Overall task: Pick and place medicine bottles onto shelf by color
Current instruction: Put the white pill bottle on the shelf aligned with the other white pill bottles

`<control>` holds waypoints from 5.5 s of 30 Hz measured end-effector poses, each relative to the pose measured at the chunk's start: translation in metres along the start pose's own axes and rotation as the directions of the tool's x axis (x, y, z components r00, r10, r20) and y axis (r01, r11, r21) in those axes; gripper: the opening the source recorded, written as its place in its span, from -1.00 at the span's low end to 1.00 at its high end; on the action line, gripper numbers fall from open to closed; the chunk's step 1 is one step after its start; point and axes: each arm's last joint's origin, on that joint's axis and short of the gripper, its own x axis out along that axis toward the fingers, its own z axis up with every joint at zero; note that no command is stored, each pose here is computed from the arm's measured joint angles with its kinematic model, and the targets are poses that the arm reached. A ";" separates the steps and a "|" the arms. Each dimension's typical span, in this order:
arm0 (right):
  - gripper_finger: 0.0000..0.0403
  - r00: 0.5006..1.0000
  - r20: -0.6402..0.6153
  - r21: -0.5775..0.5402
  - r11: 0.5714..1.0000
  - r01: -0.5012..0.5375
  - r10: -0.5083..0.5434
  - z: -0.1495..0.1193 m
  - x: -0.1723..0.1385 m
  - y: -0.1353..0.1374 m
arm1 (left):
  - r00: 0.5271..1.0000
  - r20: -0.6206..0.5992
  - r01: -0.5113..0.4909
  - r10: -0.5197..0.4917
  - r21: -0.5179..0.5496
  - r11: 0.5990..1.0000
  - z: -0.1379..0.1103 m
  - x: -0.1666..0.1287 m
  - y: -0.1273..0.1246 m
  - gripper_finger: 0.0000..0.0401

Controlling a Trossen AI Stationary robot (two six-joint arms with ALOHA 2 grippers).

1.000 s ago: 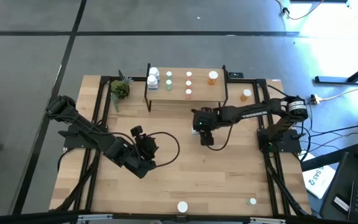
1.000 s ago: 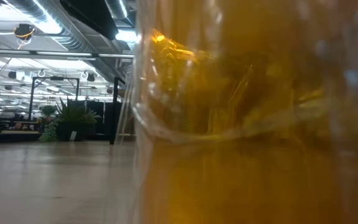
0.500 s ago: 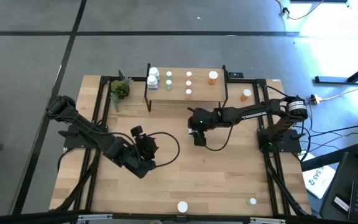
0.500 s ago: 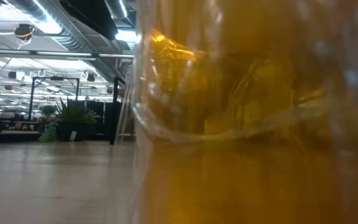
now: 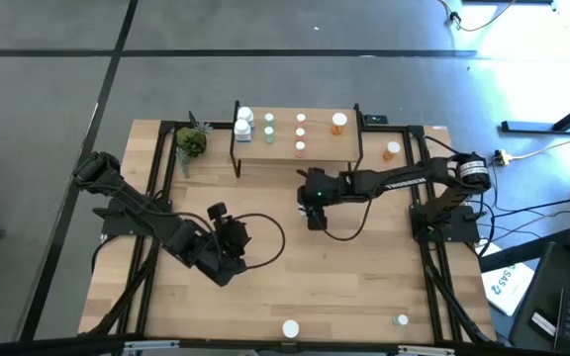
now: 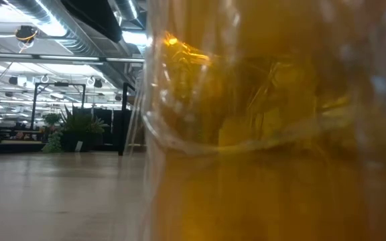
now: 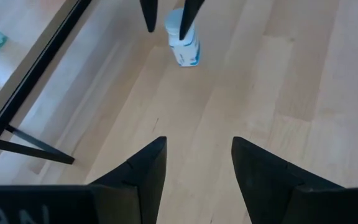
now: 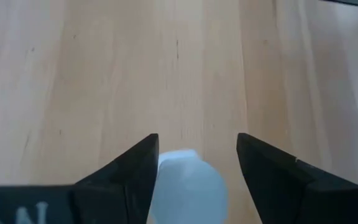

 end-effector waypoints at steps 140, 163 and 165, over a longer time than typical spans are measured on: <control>-0.63 0.962 0.051 0.127 0.958 0.258 -0.267 0.013 -0.133 0.038 | 0.961 -0.255 0.182 -0.107 0.295 0.938 0.018 0.038 0.034 -0.13; -0.63 0.965 -0.020 0.386 0.888 0.250 -0.262 -0.008 -0.168 0.031 | 0.871 -0.395 0.450 -0.291 0.406 0.796 0.044 0.091 0.111 -0.13; -0.63 0.965 -0.020 0.386 0.888 0.250 -0.262 -0.008 -0.168 0.031 | 0.874 -0.394 0.443 -0.284 0.406 0.799 0.045 0.093 0.114 -0.13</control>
